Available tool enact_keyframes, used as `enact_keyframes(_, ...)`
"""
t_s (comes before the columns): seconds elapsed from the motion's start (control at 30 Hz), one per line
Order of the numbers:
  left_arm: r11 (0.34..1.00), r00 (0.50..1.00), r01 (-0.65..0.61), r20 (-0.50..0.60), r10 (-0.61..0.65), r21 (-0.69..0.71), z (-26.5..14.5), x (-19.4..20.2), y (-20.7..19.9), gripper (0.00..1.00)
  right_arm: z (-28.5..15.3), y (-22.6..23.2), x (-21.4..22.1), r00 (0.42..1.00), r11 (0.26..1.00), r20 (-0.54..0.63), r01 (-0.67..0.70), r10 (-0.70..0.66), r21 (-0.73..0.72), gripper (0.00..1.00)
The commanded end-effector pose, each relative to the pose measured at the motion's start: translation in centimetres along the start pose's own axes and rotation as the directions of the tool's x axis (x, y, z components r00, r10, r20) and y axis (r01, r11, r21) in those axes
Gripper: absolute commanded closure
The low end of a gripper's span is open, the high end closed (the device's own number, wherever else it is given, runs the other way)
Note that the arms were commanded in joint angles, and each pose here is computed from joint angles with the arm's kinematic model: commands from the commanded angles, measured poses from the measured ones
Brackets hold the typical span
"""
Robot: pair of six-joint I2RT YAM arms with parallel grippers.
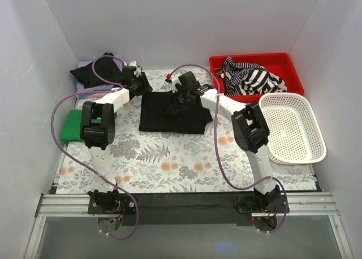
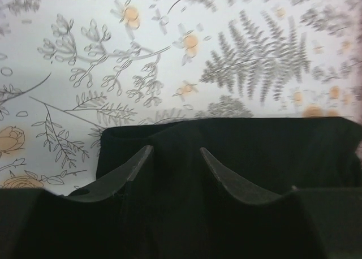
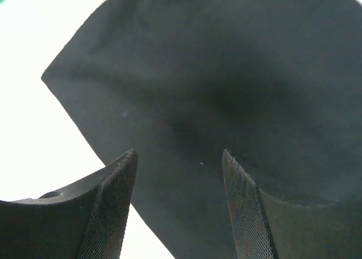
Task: Fold and stack the t-shirts
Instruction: Fold the tshirt
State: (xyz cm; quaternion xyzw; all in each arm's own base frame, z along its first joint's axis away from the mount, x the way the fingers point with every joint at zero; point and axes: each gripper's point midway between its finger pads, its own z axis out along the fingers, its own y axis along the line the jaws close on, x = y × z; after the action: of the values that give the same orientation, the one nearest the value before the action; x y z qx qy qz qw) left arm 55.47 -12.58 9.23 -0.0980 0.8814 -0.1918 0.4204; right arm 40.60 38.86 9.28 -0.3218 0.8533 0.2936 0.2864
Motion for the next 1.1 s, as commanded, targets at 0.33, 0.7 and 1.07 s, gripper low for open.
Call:
enact_keyframes(0.33,0.995,0.999,-0.038,-0.035,0.035,-0.092,1.4,1.6,2.8,0.64,3.1,-2.7,4.6,0.994,0.997,-0.092,-0.056,0.062,0.059,0.33)
enact_keyframes(0.7,0.998,0.998,-0.061,-0.018,0.060,-0.011,1.2,0.1,0.9,1.00,4.2,-2.4,8.2,0.981,0.995,-0.170,-0.084,0.091,0.049,0.34)
enact_keyframes(1.07,0.990,0.991,-0.123,0.049,0.127,-0.066,1.7,-4.1,0.8,1.00,5.4,-3.6,12.1,0.959,0.989,-0.246,-0.121,0.139,0.088,0.35)
